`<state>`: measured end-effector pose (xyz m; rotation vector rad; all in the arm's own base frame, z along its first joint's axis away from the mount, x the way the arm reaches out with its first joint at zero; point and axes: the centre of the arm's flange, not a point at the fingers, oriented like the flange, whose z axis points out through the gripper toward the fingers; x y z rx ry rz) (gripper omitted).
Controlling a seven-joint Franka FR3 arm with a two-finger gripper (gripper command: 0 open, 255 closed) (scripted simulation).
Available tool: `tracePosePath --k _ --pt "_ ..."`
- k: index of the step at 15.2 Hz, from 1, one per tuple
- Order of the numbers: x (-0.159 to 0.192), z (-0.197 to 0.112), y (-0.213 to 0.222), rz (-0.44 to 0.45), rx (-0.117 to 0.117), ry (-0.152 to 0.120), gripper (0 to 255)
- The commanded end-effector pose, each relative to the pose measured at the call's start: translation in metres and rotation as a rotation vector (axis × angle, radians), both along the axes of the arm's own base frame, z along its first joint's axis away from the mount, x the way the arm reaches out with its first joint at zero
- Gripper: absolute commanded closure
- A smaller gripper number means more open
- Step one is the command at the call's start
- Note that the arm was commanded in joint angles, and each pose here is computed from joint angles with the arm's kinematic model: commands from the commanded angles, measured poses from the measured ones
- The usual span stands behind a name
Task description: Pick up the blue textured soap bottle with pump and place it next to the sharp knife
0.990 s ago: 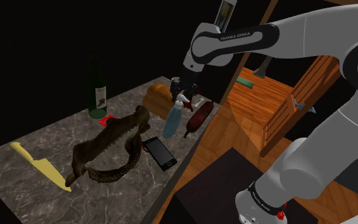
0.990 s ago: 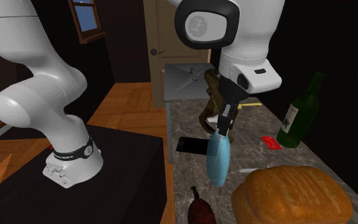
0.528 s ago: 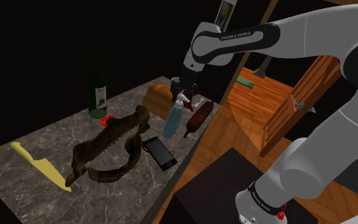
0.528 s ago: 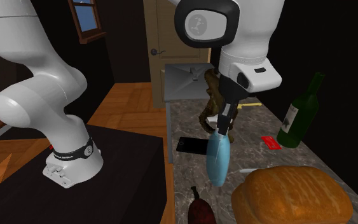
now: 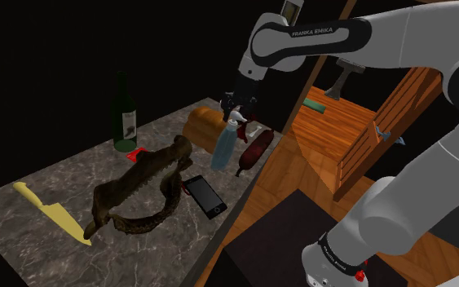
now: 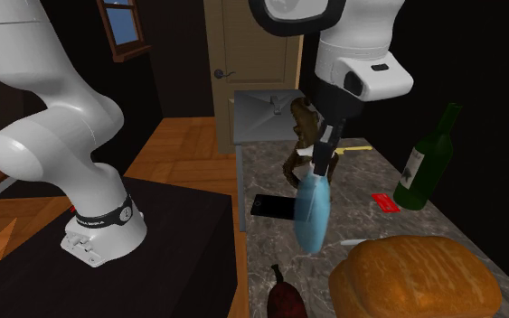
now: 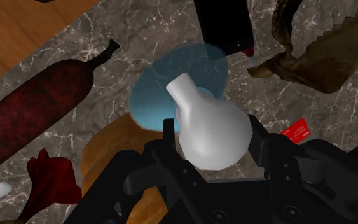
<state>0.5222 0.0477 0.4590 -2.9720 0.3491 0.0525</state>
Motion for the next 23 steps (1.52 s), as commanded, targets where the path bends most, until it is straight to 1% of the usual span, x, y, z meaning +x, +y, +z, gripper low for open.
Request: tracePosePath --k 1,23 --pt "0.000 0.011 0.001 0.000 0.000 0.000 255" --pt "0.000 0.128 0.001 0.000 0.000 0.000 255"
